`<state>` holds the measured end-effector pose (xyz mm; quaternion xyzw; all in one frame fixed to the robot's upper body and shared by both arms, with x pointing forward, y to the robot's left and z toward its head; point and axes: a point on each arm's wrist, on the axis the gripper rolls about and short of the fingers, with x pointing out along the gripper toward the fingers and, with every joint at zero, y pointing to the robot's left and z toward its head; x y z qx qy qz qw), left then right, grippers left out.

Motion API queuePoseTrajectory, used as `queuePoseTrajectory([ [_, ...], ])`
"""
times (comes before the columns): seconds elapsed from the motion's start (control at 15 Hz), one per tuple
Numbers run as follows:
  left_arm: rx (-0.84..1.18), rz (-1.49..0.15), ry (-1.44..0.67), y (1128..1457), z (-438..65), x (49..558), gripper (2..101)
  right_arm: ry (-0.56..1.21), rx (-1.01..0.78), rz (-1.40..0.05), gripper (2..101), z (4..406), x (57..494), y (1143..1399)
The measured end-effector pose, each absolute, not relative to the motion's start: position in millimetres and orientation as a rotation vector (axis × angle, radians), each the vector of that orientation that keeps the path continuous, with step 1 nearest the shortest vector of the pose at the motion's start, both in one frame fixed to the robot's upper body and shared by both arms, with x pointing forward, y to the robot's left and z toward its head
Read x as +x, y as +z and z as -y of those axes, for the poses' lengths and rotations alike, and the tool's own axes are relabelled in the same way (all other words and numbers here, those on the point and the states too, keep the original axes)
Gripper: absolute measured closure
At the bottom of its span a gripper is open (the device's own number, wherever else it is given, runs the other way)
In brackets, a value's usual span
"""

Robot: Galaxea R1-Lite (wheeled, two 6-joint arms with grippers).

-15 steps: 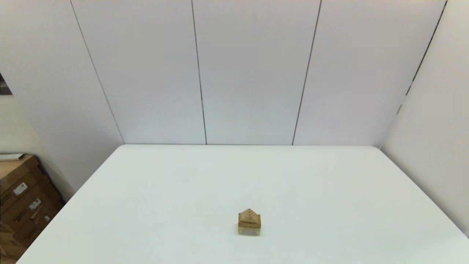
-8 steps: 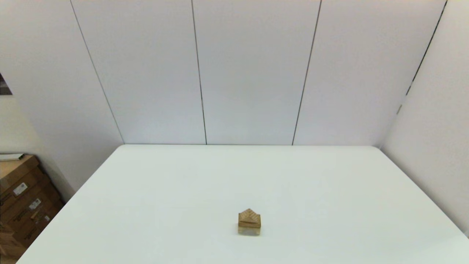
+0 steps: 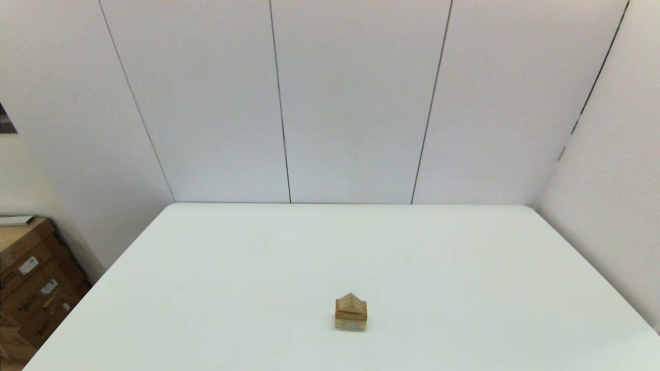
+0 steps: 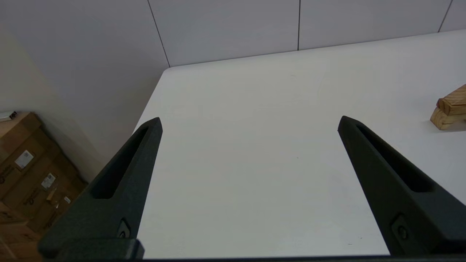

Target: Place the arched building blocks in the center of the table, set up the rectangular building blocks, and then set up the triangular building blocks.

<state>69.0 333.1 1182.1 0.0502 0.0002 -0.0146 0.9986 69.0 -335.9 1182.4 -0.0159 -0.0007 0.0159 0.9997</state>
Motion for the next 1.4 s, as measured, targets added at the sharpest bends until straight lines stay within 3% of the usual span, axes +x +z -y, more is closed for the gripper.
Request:
queuePoseTrajectory([
  [1.4,0.050,0.000,-0.022,1182.3,-333.2,69.0,5.4,0.032,-0.031,0.002,4.3,335.9,69.0,1182.5],
])
